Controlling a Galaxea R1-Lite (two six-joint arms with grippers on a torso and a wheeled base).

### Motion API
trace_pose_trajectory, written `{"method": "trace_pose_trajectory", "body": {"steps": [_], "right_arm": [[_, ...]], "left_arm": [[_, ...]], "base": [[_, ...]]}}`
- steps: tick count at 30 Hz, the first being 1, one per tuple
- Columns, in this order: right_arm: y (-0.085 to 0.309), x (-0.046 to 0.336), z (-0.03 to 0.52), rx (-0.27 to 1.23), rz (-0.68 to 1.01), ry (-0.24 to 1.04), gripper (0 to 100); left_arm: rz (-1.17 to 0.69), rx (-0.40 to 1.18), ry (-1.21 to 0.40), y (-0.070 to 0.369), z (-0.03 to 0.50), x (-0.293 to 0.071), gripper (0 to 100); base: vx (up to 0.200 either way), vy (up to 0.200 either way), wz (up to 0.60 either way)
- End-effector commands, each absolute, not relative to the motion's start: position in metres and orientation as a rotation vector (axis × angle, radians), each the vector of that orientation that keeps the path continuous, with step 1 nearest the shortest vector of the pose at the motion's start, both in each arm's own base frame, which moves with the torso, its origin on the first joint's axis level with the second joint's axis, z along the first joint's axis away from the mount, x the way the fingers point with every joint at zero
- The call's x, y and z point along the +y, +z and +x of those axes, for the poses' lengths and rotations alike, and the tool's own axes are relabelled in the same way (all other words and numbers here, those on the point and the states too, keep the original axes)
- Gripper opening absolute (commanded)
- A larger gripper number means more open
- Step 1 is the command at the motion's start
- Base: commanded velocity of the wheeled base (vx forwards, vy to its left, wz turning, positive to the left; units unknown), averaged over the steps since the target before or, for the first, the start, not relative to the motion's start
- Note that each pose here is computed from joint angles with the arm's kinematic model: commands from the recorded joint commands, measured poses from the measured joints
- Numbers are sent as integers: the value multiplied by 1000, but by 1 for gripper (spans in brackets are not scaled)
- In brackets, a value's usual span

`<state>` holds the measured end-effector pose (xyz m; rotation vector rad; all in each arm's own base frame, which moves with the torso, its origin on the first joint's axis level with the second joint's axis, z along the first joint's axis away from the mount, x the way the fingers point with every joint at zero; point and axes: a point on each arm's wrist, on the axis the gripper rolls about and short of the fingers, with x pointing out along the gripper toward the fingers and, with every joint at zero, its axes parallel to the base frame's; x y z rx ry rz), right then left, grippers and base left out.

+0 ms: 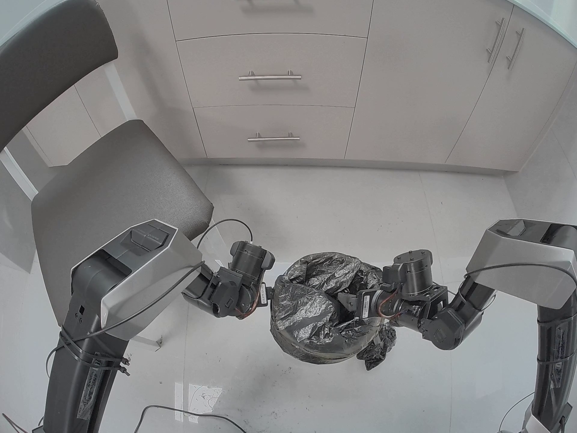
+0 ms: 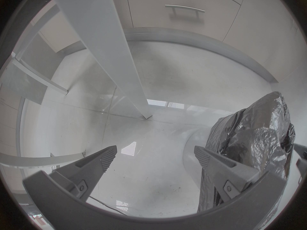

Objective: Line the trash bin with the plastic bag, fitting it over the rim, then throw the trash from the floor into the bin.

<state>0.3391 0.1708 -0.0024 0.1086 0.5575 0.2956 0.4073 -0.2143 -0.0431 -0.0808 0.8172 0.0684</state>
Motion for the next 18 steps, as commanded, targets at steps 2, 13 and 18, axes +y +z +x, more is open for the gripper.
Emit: {"method": "trace_pose_trajectory", "body": {"steps": [2,13,18], "right_arm": [[2,200,327,536,76,354,100],[-16,228,332,540,57,403,100],[-19,240,328,539,54,438,100]], "left_arm": [[-84,813,68,-41,408,-215,100],[-83,812,67,-41,408,-215,100],[-85,811,67,-41,408,-215,100]], "base": [[0,0,0],[0,0,0],[0,0,0]]}}
